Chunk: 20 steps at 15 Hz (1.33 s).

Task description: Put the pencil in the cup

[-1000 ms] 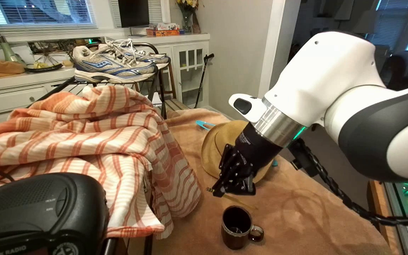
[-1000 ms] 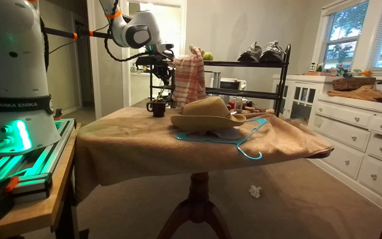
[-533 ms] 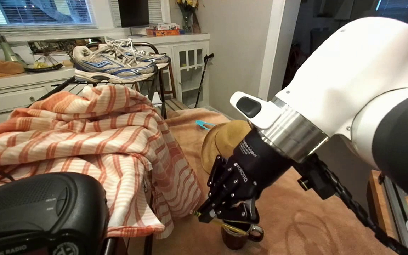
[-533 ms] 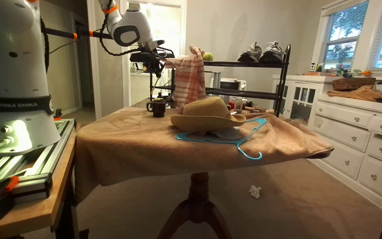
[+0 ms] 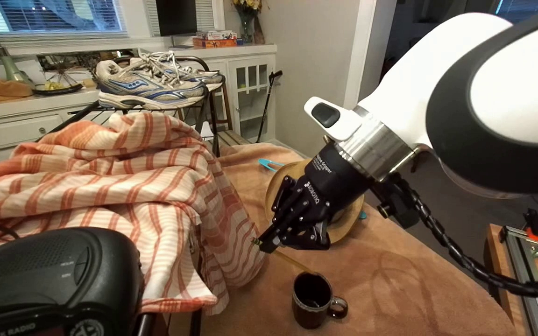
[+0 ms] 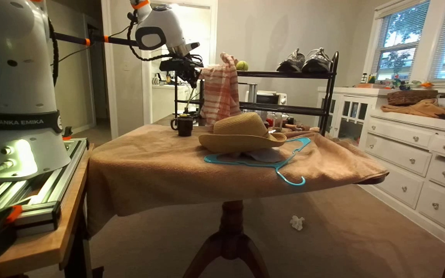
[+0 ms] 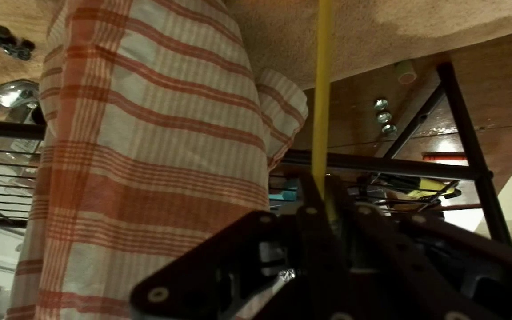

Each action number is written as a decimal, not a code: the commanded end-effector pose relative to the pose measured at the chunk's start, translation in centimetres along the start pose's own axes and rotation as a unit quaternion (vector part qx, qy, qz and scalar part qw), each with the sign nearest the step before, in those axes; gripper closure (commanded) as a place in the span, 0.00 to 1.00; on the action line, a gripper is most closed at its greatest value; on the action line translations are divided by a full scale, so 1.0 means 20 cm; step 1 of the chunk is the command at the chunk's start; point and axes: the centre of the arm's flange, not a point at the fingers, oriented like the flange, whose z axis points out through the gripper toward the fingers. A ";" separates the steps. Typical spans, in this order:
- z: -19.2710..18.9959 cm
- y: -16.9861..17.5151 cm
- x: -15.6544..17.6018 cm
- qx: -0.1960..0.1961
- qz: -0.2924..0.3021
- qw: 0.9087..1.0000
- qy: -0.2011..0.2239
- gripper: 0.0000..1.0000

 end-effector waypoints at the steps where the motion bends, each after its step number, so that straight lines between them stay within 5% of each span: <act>1: 0.01 0.09 -0.19 0.023 -0.008 0.999 0.020 0.98; 20: 0.12 0.16 -0.52 0.127 -0.006 0.989 0.079 0.98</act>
